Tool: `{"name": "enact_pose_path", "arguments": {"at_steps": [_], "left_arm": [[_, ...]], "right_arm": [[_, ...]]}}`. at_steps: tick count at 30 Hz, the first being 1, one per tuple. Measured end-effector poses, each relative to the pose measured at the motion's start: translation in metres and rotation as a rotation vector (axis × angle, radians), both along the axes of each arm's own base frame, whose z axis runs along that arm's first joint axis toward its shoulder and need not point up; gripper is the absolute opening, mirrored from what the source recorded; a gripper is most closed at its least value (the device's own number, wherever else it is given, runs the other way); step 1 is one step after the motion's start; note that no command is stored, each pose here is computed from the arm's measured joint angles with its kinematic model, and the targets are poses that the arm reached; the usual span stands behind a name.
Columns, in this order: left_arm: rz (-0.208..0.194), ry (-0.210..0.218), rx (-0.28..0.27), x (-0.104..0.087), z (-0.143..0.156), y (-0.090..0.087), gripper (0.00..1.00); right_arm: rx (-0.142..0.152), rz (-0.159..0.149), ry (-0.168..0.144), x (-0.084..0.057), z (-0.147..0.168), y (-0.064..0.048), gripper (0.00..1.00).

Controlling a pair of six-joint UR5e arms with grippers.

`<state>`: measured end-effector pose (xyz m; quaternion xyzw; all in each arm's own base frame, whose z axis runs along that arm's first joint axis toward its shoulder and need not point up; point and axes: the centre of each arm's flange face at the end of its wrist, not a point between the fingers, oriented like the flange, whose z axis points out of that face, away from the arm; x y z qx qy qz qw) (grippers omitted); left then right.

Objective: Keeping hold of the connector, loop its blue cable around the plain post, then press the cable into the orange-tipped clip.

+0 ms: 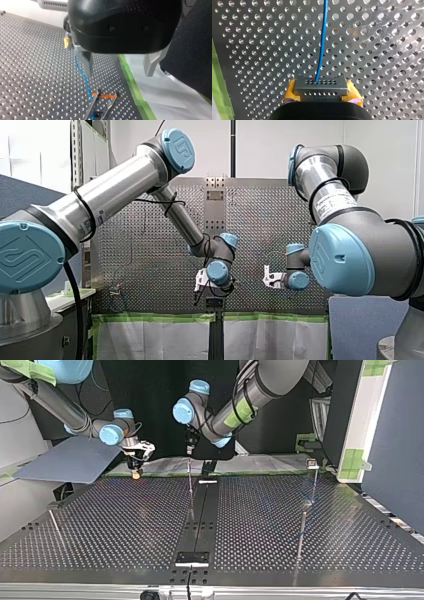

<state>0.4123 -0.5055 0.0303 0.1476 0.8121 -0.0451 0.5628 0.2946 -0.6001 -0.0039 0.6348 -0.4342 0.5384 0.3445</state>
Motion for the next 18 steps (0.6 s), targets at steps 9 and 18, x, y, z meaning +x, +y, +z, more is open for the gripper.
{"name": "enact_pose_path", "arguments": {"at_steps": [9, 18], "left_arm": [[0.013, -0.011, -0.039, 0.0019, 0.0009, -0.0017, 1.0], [0.03, -0.015, -0.055, 0.005, 0.0012, 0.0002, 1.0]], "right_arm": [[0.001, -0.001, -0.001, -0.0001, -0.0001, 0.0, 0.0], [0.001, -0.001, -0.007, 0.0001, 0.0001, -0.0002, 0.0]]}}
